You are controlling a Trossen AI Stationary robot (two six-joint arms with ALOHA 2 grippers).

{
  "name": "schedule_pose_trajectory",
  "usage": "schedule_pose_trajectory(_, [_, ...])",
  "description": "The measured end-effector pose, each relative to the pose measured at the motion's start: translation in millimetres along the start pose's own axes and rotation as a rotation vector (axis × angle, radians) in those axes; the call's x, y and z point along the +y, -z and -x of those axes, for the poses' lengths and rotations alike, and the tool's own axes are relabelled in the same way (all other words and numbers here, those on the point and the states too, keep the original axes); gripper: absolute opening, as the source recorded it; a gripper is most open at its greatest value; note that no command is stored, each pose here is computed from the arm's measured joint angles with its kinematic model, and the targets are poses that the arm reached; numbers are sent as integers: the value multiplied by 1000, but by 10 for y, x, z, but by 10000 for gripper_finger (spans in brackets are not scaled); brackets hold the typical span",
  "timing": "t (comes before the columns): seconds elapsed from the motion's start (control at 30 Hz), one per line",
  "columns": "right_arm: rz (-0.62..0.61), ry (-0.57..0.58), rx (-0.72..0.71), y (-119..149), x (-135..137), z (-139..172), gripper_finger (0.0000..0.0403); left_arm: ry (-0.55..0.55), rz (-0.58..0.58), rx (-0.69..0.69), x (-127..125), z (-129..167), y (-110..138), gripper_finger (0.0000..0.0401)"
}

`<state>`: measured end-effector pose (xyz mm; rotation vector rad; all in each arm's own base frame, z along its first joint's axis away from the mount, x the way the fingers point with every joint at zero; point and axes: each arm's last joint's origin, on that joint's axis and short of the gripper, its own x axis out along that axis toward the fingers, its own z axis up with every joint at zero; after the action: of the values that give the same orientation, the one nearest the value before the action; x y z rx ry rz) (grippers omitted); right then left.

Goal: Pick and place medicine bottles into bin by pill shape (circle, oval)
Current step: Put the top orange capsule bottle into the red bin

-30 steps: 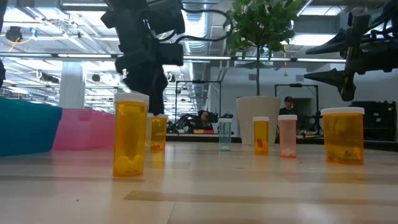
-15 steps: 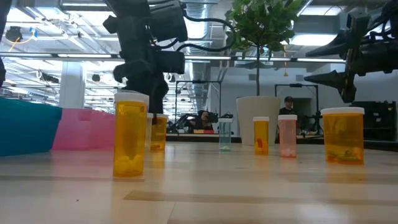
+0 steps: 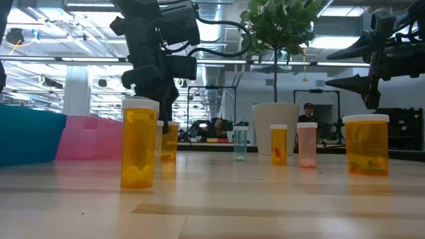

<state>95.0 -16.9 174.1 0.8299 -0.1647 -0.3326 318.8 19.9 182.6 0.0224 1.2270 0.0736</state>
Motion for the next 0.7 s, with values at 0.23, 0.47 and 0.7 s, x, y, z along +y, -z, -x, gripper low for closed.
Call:
schedule_pose_trajectory(0.23, [0,0,0,0,0,0,276,0,47,4,9,22,-16,214])
schedule_pose_trajectory(0.47, [0,0,0,0,0,0,276,-12,144,-9,123,261,-206,199])
schedule_pose_trajectory(0.7, [0,1,0,1,-1,0,276,-81,233,-71,338,766,-447,217])
